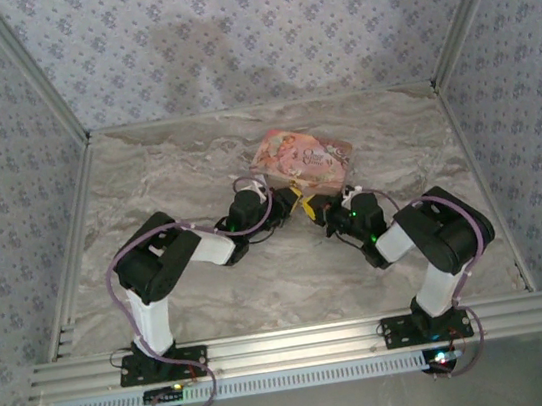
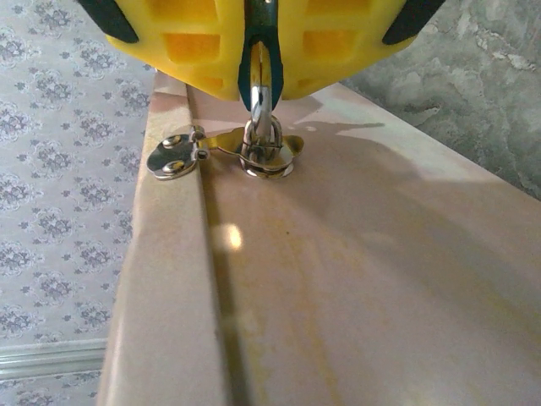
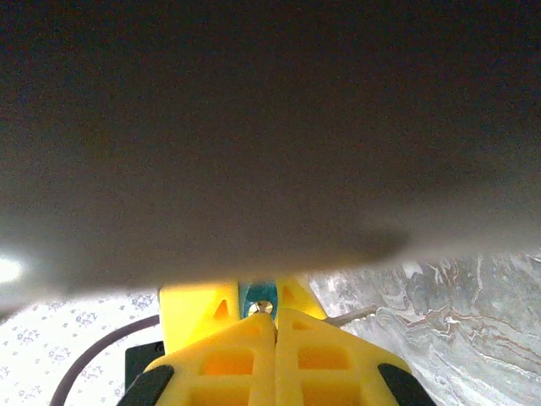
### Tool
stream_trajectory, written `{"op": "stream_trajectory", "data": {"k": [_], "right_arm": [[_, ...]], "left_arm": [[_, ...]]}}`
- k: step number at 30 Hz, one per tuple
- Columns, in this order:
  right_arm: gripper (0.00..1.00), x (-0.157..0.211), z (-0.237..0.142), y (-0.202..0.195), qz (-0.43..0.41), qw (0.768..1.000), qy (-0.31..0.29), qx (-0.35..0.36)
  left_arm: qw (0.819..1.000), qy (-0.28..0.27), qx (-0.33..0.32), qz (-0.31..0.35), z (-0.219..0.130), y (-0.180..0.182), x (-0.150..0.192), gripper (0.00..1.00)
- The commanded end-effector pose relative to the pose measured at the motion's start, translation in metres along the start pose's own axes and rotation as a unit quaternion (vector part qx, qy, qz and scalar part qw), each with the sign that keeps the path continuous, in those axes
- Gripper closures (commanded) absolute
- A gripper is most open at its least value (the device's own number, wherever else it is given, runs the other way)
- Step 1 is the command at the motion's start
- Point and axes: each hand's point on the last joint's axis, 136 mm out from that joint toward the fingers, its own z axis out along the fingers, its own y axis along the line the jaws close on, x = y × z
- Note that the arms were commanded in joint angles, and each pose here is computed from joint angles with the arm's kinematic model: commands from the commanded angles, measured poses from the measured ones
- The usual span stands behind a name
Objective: Unlock a padlock with a key
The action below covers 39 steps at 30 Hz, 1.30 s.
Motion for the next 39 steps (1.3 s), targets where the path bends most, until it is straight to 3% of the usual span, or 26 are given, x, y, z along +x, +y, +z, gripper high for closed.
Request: {"op": "stream_trajectory", "data": {"k": [1, 14, 26, 28, 34, 39], "right_arm": [[1.00, -0.001, 0.011, 0.034, -0.034, 0.999, -0.001, -0.032], [1.00, -0.006, 0.006, 0.042, -0.054, 0.998, -0.010, -0.028], [1.00, 0.002, -0.008, 0.024, -0.059, 0.998, 0.007, -0.003], [0.96, 0.005, -0.015, 0.016, -0.064, 0.998, 0.010, 0.009], [0.66, 0.001, -0.041, -0.012, -0.081, 0.995, 0.016, 0.062], [0.63, 0.004, -0.066, -0.024, -0.120, 0.986, 0.040, 0.107]], "left_arm": [[0.986, 0.136, 0.089, 0.026, -0.008, -0.058, 0.073, 1.00], [0.981, 0.165, 0.099, 0.029, -0.012, -0.066, 0.101, 1.00], [0.985, 0.144, 0.087, 0.030, -0.009, -0.058, 0.091, 1.00], [0.987, 0.135, 0.079, 0.030, -0.007, -0.053, 0.085, 1.00], [0.993, 0.106, 0.052, 0.027, -0.002, -0.035, 0.066, 1.00], [0.995, 0.087, 0.045, 0.021, -0.001, -0.028, 0.053, 1.00]]}}
